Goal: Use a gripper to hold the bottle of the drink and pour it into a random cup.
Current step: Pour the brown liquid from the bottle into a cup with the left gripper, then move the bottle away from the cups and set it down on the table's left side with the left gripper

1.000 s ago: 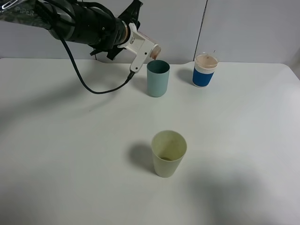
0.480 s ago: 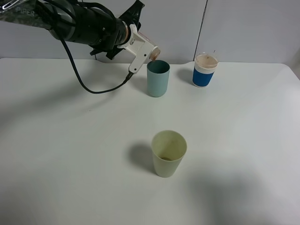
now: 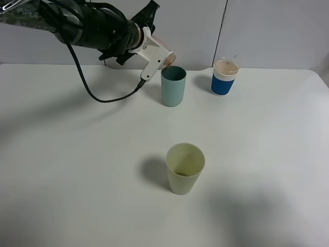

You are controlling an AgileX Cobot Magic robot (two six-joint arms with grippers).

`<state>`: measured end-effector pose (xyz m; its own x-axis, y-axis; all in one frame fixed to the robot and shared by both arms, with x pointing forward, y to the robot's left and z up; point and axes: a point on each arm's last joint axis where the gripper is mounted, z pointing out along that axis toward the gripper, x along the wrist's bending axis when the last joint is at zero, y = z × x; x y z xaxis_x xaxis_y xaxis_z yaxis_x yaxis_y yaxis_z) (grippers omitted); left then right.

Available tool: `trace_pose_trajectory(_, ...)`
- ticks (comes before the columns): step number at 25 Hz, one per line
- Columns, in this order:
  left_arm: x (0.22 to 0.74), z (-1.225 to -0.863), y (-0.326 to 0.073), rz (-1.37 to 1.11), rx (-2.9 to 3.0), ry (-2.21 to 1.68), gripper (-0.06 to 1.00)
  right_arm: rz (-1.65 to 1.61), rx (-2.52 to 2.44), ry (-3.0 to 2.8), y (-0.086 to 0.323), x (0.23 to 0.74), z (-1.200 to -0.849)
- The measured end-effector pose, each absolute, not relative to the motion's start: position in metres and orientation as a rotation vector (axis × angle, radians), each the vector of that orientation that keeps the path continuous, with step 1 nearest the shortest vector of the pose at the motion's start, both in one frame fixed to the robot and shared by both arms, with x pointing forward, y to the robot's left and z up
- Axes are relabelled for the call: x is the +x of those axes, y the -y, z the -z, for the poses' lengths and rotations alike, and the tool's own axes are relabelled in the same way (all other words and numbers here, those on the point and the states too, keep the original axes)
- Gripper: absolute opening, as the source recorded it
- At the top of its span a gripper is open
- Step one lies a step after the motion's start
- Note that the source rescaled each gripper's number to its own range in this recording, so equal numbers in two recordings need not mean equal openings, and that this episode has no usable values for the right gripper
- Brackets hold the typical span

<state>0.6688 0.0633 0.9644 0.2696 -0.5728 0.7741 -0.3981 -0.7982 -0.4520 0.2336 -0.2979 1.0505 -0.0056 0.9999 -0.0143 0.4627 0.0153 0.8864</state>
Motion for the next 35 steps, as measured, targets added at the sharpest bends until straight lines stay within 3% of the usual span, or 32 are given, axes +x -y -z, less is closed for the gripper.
trace_pose_trajectory(13, 0.669, -0.965, -0.063, 1.562, -2.377, -0.896, 0.02, -0.932, 1.541, -1.563, 0.298, 0.234, -1.050)
trace_pose_trajectory(23, 0.674, -0.991, -0.057, 1.772, -2.609, -0.537, 0.02, -0.932, 1.541, -1.563, 0.298, 0.234, -1.050)
trace_pose_trajectory(35, 0.681, -0.992, -0.077, 1.761, -2.957, 0.042, 0.02, -0.932, 1.541, -1.563, 0.298, 0.234, -1.050)
